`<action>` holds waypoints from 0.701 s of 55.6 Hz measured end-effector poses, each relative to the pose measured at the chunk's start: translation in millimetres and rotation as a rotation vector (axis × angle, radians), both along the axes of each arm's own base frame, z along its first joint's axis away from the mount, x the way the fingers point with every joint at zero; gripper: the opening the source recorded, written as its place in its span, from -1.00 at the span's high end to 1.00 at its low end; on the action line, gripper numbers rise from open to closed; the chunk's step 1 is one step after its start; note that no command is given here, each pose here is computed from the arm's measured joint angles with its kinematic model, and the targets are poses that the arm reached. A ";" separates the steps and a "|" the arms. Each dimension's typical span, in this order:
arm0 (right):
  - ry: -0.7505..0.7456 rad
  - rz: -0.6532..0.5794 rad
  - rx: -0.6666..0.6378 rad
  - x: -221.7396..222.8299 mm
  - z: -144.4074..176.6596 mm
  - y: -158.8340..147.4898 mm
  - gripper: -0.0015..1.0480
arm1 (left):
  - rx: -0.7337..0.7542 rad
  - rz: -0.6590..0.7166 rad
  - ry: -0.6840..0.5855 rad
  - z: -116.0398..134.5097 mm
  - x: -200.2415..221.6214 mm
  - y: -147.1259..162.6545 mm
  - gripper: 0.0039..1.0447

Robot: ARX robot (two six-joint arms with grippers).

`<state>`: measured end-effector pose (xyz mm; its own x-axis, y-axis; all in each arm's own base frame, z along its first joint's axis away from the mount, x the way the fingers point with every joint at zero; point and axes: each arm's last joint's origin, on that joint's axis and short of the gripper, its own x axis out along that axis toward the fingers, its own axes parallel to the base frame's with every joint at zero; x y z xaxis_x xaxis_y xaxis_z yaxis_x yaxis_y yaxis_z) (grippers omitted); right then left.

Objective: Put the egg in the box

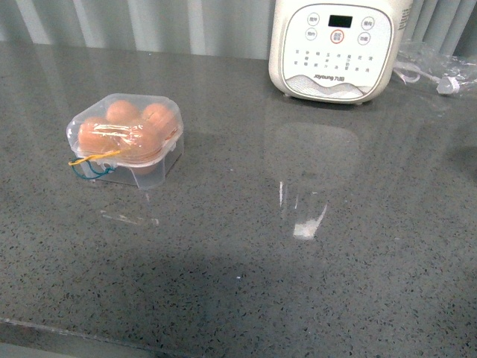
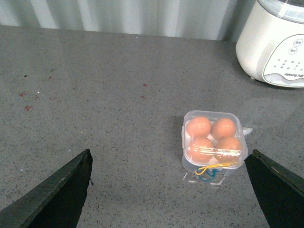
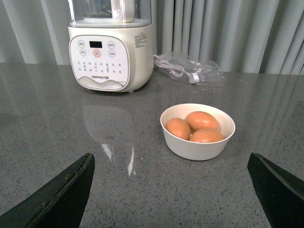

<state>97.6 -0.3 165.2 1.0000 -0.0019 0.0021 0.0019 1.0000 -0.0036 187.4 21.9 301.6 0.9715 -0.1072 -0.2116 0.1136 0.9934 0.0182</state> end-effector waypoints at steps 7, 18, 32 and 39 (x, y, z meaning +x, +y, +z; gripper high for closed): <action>0.000 0.000 0.000 0.0 0.0 0.0 -0.86 | -0.005 0.106 -0.170 -17.1 -5.3 -3.0 -0.49; 0.000 0.000 0.000 0.0 0.0 0.0 -0.86 | -0.018 0.115 -0.217 -49.8 -23.0 -9.5 0.13; 0.000 0.000 0.000 0.0 0.0 0.0 -0.86 | -0.028 0.108 -0.204 -81.1 -38.6 -21.9 0.92; 0.000 0.000 0.000 0.0 0.0 0.0 -0.86 | -0.032 0.112 -0.203 -96.3 -47.8 -21.9 0.94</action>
<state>97.6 -0.3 165.2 1.0000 -0.0019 0.0021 0.0019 1.0000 -0.0032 139.6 0.0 205.3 1.0000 0.0004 -0.0090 -0.0004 1.0000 -0.0021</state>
